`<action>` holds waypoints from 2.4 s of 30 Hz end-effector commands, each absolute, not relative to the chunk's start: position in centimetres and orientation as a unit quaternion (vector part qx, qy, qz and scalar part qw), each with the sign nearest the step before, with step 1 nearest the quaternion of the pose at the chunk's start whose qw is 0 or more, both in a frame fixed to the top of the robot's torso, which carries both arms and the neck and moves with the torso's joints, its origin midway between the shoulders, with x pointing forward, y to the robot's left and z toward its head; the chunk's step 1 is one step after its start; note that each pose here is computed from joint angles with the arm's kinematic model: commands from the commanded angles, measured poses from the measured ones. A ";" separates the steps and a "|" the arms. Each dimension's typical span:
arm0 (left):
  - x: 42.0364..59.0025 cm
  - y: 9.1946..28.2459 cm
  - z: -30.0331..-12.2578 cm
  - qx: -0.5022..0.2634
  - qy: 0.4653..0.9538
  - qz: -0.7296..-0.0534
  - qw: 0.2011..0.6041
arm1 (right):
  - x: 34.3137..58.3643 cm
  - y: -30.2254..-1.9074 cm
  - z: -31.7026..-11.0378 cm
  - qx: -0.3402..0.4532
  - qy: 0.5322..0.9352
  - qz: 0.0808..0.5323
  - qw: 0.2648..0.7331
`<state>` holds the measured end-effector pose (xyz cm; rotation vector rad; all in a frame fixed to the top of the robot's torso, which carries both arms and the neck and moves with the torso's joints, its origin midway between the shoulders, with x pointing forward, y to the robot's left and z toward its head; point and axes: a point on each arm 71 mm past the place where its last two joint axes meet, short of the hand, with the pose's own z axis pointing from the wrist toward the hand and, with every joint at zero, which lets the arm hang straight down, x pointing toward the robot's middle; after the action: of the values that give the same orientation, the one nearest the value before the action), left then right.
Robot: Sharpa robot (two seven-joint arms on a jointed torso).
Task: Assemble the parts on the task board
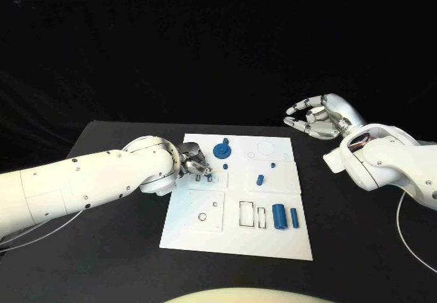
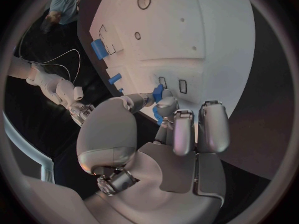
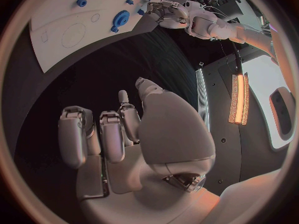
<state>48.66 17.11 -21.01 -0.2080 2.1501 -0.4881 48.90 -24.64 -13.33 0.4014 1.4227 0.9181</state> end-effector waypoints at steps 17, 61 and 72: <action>48.7 16.1 -21.3 -0.044 0.878 -0.182 0.440 | 48.8 -24.5 -13.3 0.170 0.625 0.406 0.645; 48.7 16.4 -21.8 -0.032 0.894 -0.170 0.412 | 48.8 -24.6 -13.4 0.172 0.625 0.406 0.645; 48.7 16.5 -21.9 -0.031 0.900 -0.168 0.401 | 48.8 -24.6 -13.4 0.172 0.625 0.405 0.645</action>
<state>48.90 16.49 -21.44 -0.0880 2.2328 -0.4382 48.86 -24.68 -13.45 0.4032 1.4244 0.9180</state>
